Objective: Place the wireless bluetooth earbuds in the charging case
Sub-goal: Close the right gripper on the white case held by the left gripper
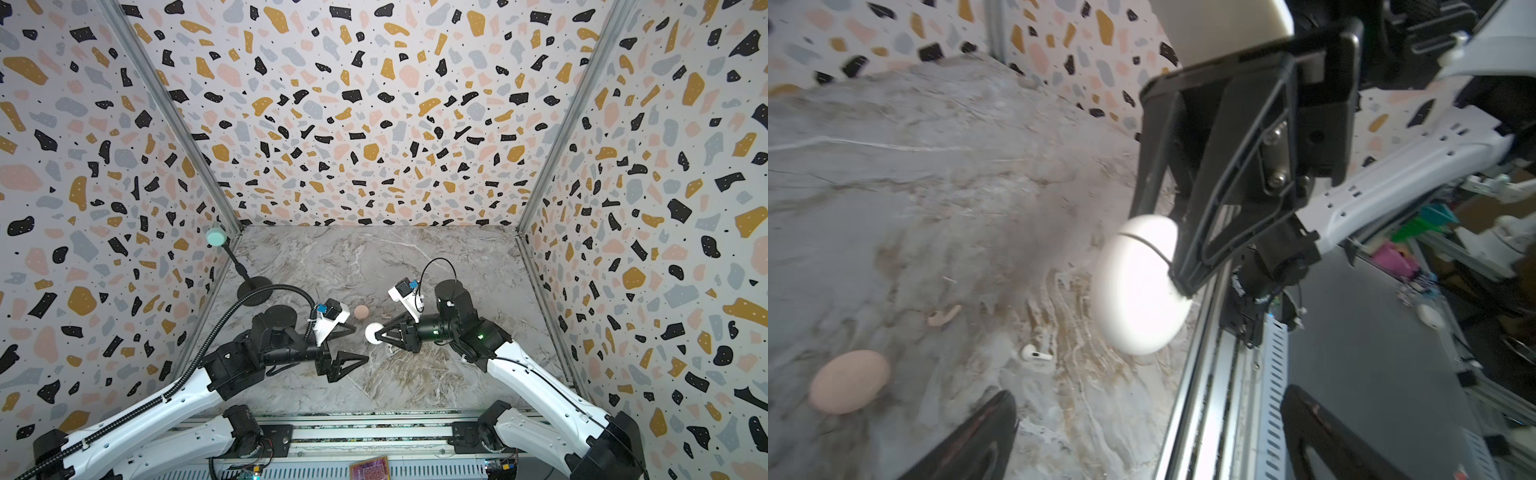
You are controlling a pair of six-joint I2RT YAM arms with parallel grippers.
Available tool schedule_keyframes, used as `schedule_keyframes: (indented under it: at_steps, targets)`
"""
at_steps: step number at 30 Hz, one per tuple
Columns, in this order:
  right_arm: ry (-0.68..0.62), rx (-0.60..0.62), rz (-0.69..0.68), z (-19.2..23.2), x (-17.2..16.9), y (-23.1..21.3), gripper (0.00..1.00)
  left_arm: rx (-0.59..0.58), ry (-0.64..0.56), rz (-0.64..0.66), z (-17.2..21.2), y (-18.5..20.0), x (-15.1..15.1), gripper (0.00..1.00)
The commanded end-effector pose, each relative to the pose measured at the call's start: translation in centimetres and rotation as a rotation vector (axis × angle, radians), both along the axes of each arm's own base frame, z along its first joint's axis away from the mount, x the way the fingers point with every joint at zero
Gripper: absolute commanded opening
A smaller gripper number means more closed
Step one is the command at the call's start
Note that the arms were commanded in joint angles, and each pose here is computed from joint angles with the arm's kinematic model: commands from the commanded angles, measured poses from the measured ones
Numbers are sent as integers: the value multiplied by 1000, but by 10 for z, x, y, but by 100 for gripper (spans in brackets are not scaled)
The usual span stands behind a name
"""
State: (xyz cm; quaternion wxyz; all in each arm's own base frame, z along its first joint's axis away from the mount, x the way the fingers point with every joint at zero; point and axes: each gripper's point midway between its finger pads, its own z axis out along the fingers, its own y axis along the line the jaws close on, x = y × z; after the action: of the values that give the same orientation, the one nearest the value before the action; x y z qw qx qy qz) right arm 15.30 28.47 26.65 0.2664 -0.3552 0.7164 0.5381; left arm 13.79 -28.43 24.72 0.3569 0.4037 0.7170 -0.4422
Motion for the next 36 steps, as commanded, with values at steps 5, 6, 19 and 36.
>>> schedule_keyframes:
  at_steps: [5,6,19,36]
  targets:
    - [-48,-23,97,13,-21,2,0,-100,58,-207,18,-8,-34,98]
    - [-50,-33,99,12,-22,3,0,-97,63,-208,17,-9,-34,97]
    - [-76,-45,149,10,-36,7,0,-67,75,-231,9,-14,-33,66]
    - [-109,-57,166,8,-45,8,0,-42,96,-257,2,-18,-35,47]
